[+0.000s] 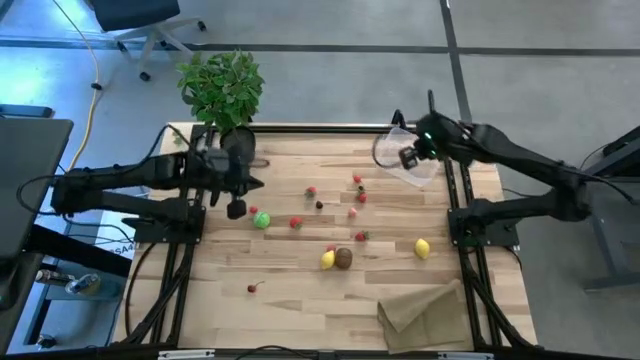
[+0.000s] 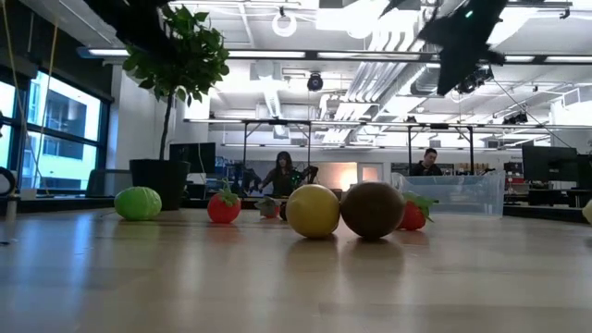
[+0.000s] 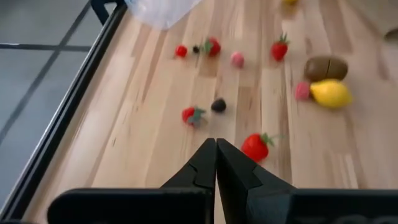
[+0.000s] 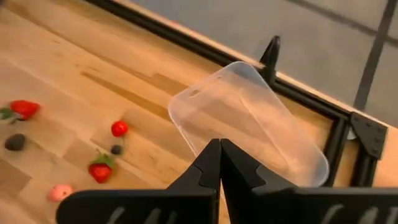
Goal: Pick and placing Produce into tupperware
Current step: Move the transparent bin, then put the right lemon into the transparent bin
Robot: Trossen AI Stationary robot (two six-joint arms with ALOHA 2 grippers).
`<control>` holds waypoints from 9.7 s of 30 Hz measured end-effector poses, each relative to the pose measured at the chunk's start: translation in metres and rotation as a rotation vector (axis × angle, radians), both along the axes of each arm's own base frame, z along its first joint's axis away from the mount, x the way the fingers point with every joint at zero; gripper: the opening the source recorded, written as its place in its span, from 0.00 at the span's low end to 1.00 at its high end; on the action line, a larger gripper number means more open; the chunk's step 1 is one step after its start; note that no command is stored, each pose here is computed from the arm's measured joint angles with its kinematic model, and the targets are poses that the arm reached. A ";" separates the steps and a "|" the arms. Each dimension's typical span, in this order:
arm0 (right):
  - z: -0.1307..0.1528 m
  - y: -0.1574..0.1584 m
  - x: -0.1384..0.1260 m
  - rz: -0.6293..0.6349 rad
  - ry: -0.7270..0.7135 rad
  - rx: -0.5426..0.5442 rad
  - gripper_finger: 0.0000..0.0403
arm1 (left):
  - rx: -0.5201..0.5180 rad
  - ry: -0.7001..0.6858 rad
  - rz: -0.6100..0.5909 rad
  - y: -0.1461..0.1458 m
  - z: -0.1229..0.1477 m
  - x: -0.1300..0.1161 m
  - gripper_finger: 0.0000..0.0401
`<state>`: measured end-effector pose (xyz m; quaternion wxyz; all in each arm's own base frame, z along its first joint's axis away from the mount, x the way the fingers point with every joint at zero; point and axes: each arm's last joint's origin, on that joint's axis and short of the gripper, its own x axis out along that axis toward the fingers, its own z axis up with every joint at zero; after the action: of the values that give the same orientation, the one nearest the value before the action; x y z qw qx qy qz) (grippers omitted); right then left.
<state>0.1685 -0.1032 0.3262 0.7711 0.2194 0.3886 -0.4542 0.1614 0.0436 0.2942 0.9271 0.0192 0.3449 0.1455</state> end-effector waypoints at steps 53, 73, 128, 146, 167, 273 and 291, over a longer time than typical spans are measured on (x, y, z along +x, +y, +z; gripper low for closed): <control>-0.158 -0.107 0.131 0.057 -0.171 0.388 0.00 | 0.073 0.025 -0.027 -0.043 -0.003 0.003 0.01; -0.131 -0.076 0.264 0.361 0.075 0.412 0.00 | 0.074 0.024 -0.031 -0.043 -0.003 0.003 0.01; -0.134 -0.133 0.240 0.288 0.305 0.171 0.00 | 0.077 0.022 -0.025 -0.043 -0.002 0.003 0.01; 0.038 -0.058 0.176 0.333 0.088 0.181 0.00 | 0.115 0.034 -0.060 -0.043 -0.002 0.003 0.01; 0.095 0.129 0.000 0.101 -0.143 0.315 0.00 | 0.051 -0.004 -0.134 -0.046 0.000 0.006 0.01; -0.164 0.217 -0.020 -0.499 0.107 0.474 0.44 | 0.164 0.078 -0.246 -0.046 -0.003 0.003 0.01; -0.163 0.206 -0.014 -0.582 0.073 0.453 0.44 | 0.164 0.078 -0.245 -0.046 -0.003 0.003 0.01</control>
<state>0.1543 0.1031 0.1628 0.5272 0.4693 0.4281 -0.5644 0.1649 -0.0025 0.2909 0.9192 0.1425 0.3626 0.0579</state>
